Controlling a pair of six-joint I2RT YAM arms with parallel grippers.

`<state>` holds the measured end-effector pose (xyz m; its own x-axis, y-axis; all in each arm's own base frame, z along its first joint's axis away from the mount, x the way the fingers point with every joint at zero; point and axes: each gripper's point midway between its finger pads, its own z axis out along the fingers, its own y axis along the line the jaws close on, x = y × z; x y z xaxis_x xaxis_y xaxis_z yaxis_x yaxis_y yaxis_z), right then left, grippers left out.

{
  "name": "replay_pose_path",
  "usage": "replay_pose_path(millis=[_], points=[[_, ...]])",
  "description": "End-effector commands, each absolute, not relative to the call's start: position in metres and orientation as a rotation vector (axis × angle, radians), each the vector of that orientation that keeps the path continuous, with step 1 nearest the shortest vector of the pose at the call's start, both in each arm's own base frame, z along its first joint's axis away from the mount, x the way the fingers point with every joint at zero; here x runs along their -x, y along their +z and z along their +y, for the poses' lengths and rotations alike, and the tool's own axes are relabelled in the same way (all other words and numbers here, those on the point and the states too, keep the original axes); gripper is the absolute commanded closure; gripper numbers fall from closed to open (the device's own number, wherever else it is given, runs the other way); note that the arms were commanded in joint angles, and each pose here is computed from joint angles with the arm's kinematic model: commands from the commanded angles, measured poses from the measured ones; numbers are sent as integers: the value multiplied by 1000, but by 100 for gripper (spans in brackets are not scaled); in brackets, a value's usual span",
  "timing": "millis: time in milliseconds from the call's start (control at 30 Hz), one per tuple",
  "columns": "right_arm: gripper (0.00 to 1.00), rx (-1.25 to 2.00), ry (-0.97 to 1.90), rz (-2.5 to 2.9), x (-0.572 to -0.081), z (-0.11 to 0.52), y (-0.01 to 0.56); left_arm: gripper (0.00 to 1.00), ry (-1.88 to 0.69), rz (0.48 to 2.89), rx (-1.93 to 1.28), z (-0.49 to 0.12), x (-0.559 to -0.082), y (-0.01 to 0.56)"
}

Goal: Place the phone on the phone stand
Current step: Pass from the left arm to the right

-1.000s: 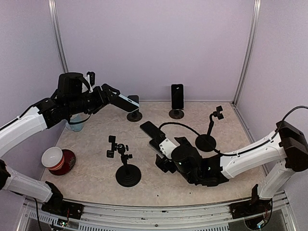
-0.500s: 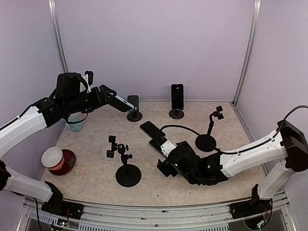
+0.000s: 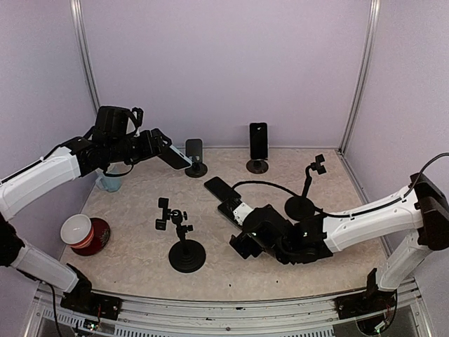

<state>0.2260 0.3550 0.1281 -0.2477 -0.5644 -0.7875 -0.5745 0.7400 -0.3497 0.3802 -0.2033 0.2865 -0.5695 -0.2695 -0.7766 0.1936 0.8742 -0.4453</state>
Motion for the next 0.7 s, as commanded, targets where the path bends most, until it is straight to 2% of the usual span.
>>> replay_pose_path(millis=[0, 333, 433, 533, 667], points=[[0, 826, 106, 1979, -236, 346, 150, 64, -622, 2005, 66, -195, -396, 314], [0, 807, 49, 1971, -253, 336, 126, 66, -570, 2028, 96, -185, -434, 285], [0, 803, 5, 1997, -257, 336, 115, 74, -744, 2093, 157, -182, -443, 271], [0, 768, 22, 2052, -256, 338, 106, 80, -751, 2133, 128, -184, -448, 263], [0, 753, 110, 2087, -250, 347, 100, 81, -743, 2132, 116, -186, -454, 263]])
